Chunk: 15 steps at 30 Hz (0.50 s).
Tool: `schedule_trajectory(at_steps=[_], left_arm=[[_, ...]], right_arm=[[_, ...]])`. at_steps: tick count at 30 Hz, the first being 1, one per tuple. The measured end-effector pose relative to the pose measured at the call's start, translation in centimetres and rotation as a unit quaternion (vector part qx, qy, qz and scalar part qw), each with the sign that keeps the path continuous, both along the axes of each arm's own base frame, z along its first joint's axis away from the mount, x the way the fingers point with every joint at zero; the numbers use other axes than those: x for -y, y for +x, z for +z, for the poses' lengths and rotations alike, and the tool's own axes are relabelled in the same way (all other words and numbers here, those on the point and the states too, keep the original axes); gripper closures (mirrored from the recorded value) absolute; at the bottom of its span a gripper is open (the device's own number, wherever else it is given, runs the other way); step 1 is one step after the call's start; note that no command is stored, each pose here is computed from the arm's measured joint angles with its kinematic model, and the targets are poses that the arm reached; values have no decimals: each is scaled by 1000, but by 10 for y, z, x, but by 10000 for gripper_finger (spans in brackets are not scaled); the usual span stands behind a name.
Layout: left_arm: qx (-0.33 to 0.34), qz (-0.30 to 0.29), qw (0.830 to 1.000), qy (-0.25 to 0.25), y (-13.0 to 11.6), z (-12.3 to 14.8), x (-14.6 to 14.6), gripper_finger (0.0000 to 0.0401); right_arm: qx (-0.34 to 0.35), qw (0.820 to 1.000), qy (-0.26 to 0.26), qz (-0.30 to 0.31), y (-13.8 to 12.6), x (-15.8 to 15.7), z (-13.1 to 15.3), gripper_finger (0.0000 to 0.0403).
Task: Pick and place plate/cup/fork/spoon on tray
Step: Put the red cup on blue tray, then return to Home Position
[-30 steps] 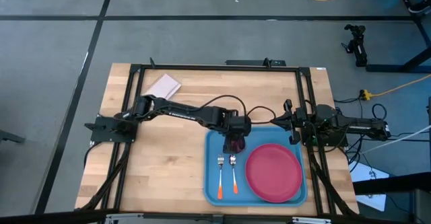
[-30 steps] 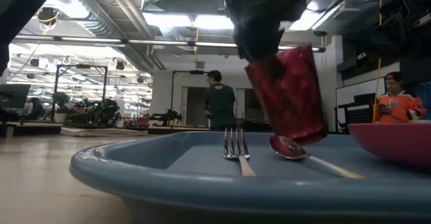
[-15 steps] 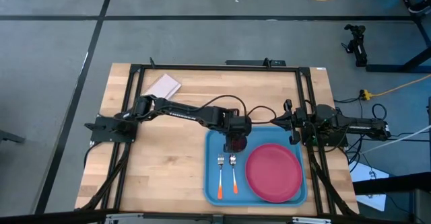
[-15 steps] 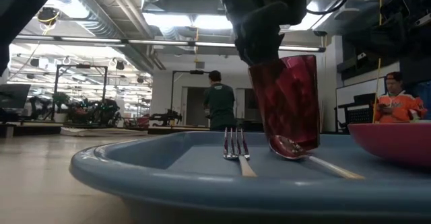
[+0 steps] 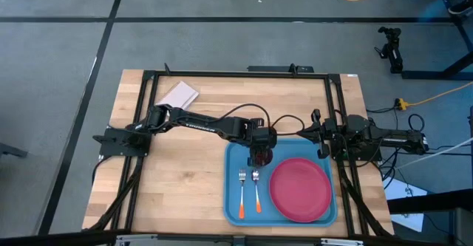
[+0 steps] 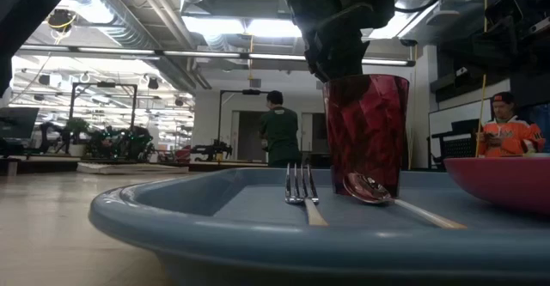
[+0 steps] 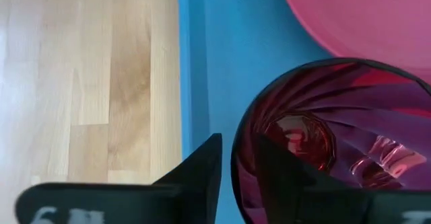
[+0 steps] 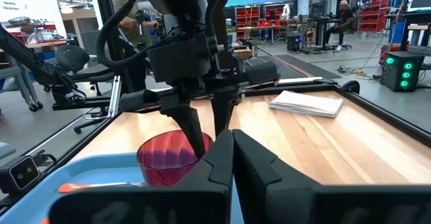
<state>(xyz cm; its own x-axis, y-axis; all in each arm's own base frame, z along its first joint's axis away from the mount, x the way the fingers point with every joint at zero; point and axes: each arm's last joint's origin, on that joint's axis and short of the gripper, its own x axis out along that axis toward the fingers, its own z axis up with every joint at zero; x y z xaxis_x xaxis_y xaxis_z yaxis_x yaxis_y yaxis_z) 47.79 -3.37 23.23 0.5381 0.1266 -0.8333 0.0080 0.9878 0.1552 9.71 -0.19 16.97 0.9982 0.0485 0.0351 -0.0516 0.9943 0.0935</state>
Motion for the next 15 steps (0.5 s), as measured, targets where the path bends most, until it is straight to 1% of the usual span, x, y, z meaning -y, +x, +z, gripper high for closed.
schedule_trajectory(at_steps=[4,6,12,15], left_arm=[[1,1,1000,0,0,1,0,305],[-3,-2,1000,2,-1,7,0,301],[25,-6,1000,1,0,47,3,301],[35,-12,999,2,-5,75,7,299]], right_arm=[[0,1000,0,0,0,0,0,391],[0,1000,0,0,0,0,0,391],[0,1000,0,0,0,0,0,391],[0,1000,0,0,0,0,0,391]])
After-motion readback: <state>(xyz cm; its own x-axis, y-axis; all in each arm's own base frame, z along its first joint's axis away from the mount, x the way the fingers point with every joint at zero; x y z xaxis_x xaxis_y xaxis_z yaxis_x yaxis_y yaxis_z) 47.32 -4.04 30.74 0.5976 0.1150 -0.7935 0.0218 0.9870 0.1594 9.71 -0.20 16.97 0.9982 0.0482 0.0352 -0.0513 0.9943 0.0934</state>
